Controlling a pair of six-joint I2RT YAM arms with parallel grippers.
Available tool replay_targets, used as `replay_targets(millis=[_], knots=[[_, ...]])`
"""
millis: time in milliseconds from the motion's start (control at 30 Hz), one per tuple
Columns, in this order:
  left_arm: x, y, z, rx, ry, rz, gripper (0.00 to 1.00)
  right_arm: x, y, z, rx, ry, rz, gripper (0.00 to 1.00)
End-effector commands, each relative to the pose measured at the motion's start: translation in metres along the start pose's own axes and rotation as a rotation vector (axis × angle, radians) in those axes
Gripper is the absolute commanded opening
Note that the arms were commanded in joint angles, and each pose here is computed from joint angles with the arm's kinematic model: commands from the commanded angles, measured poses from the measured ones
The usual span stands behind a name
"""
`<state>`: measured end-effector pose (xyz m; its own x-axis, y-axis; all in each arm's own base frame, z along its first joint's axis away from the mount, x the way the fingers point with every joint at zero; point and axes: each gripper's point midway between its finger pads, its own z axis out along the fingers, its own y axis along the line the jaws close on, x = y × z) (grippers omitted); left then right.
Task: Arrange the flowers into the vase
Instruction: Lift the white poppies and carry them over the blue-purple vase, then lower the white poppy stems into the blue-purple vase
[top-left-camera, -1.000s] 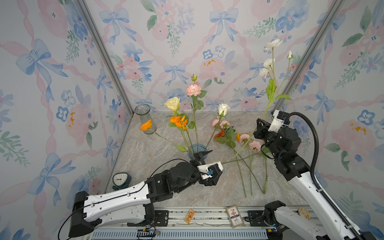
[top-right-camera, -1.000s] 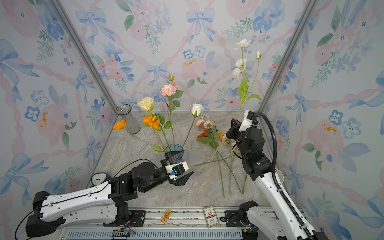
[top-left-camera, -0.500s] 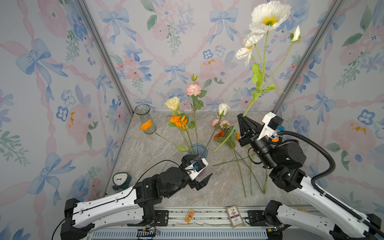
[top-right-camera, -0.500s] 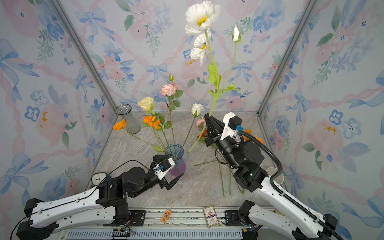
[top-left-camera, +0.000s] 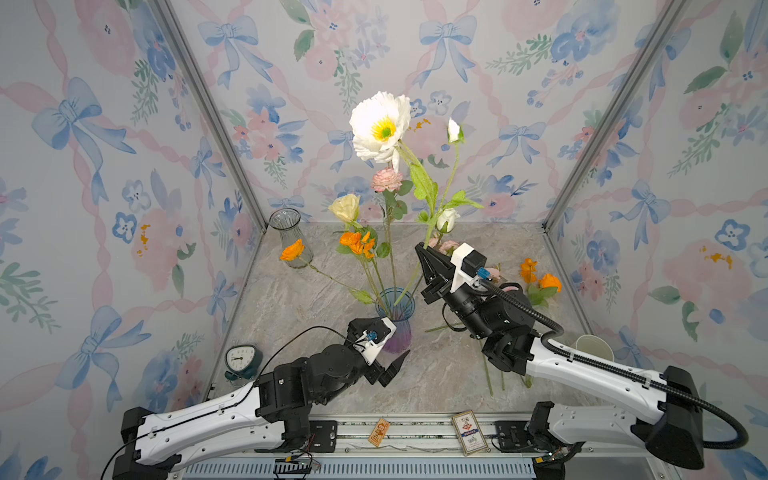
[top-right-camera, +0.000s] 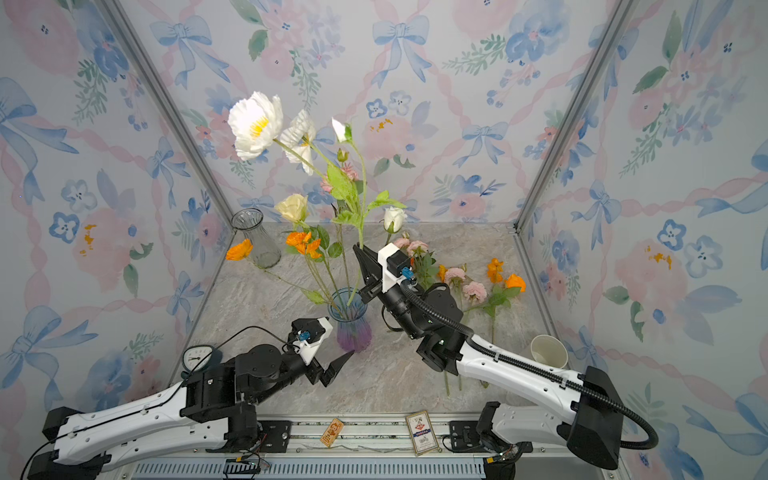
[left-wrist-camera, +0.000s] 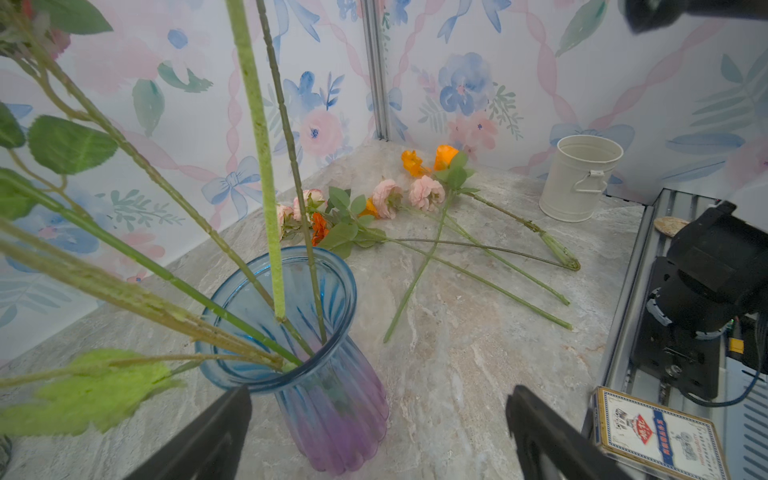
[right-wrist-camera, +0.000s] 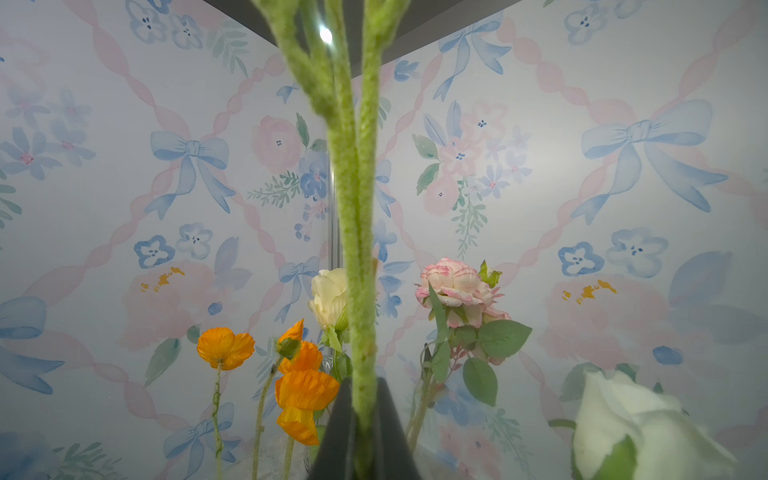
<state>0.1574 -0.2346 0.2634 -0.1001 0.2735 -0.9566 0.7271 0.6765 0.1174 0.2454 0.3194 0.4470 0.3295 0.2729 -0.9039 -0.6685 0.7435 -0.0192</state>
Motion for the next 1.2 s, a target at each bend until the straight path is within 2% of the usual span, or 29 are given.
replay_targets(millis=[0, 133, 300, 633, 833, 967, 1167], knots=[[0.008, 0.001, -0.002, -0.001, 0.03, -0.017, 0.98, -0.007, -0.005, -0.002, 0.056, -0.101, -0.01, 0.0], [0.015, 0.002, -0.001, -0.011, 0.041, -0.021, 0.98, 0.022, 0.002, -0.003, 0.072, -0.084, -0.009, 0.0], [0.017, 0.003, -0.002, -0.009, 0.04, -0.023, 0.98, 0.046, 0.019, -0.015, 0.076, -0.123, -0.069, 0.0], [0.019, 0.004, -0.002, -0.014, 0.043, -0.028, 0.98, 0.087, 0.019, -0.03, 0.117, -0.014, -0.059, 0.0], [0.019, 0.006, 0.001, -0.032, 0.05, -0.027, 0.98, 0.109, 0.018, -0.037, 0.115, 0.056, -0.062, 0.11], [0.015, 0.009, 0.002, -0.05, 0.048, -0.038, 0.98, 0.117, 0.02, -0.037, 0.103, 0.082, -0.057, 0.14], [0.013, 0.016, 0.002, -0.087, 0.04, -0.075, 0.98, 0.123, 0.019, -0.042, 0.098, 0.139, -0.035, 0.3]])
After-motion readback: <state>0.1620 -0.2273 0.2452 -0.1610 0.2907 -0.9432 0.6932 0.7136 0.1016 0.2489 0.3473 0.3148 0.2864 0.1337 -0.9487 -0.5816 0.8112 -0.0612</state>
